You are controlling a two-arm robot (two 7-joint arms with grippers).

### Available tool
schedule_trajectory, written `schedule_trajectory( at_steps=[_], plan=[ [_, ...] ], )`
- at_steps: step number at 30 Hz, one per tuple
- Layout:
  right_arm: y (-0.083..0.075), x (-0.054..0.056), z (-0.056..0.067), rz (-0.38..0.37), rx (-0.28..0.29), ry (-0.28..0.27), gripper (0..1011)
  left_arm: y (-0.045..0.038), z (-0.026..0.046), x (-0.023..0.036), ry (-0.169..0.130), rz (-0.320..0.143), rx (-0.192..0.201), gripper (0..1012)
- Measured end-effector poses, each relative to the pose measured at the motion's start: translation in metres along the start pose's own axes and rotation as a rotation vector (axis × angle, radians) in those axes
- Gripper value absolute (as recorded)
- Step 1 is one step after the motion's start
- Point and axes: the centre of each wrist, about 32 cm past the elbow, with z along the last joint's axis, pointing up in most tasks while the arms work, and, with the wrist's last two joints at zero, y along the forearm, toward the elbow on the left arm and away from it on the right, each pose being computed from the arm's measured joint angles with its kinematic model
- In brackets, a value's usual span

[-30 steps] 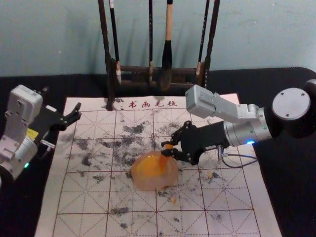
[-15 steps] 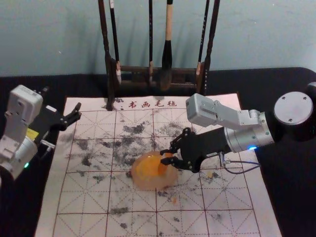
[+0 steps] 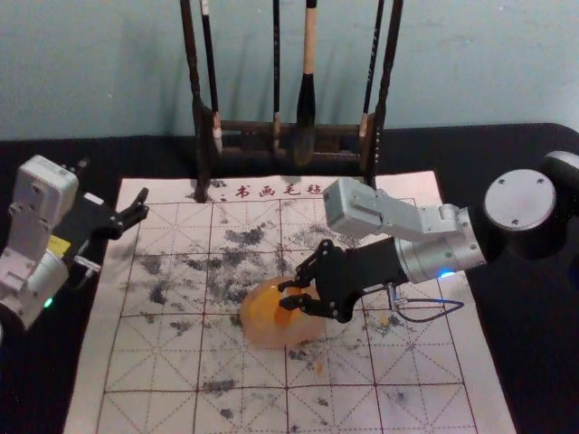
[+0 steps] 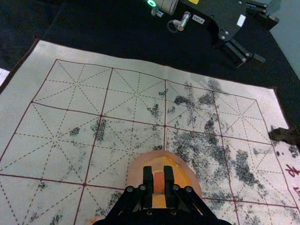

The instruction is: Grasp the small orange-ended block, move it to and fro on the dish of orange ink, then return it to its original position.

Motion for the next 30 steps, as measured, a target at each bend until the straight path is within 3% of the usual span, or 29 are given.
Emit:
schedule_trajectory(
  at_steps=[30],
  plan=[
    [0.021, 0.016, 0.006, -0.006, 0.016, 0.007, 142, 0.0000, 0.0000, 0.0000, 0.000, 0.000, 0.000, 1001]
  ],
)
